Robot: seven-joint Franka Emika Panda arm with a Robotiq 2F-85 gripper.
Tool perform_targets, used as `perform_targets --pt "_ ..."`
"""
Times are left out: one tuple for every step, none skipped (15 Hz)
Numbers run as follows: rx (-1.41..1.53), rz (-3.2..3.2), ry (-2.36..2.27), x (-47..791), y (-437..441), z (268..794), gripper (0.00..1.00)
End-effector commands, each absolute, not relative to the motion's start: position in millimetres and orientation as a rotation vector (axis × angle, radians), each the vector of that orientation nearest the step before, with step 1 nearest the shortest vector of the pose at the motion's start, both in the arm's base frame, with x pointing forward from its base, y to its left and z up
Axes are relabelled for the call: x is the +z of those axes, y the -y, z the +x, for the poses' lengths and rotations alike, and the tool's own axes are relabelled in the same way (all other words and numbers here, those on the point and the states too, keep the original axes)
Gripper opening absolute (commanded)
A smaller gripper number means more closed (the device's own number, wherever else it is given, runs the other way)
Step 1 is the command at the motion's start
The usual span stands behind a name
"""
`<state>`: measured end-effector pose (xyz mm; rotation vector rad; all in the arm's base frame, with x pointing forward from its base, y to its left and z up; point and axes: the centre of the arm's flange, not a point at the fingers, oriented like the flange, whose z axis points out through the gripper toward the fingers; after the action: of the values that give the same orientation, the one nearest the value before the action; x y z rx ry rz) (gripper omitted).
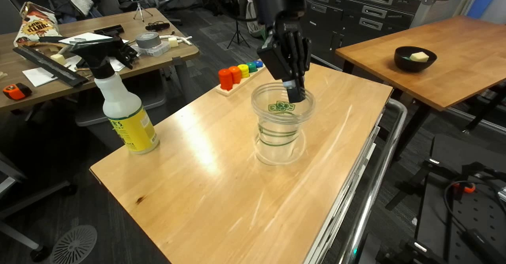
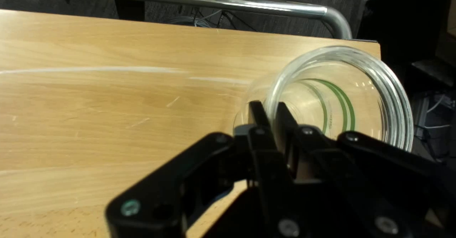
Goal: Stack the four clear cups together
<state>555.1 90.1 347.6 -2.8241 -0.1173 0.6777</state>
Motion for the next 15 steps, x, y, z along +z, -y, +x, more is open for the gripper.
perform_targets --pt "0.550 -2.828 0.174 347.4 -104.1 551.8 0.04" --pt "0.518 -2.844 0.191 345.7 -108.0 553.7 0.04" --pt "0.489 -2.858 0.209 344.1 -112.2 555.5 0.04" --pt "0.462 -2.870 0.230 343.3 -115.8 556.2 0.04" --pt "0.440 -2.883 0.250 342.3 -119.5 556.8 0.04" --pt "0.424 -2.897 0.276 342.2 -122.0 556.1 0.04" --pt "0.419 -2.906 0.301 342.6 -123.8 554.8 0.04" --pt "0.415 -2.930 0.334 343.6 -123.7 552.6 0.05" --pt "0.411 -2.949 0.368 345.7 -123.1 551.0 0.06" --pt "0.411 -2.965 0.398 347.4 -122.3 549.8 0.29" --pt "0.399 -2.986 0.425 350.8 -121.5 549.6 0.36" --pt "0.389 -3.001 0.446 353.8 -120.8 549.6 0.43" --pt "0.375 -3.013 0.464 357.7 -120.2 550.4 0.50" --pt "0.360 -3.022 0.476 362.7 -118.6 552.2 0.59" --pt "0.351 -3.024 0.485 367.1 -117.6 552.8 0.66"
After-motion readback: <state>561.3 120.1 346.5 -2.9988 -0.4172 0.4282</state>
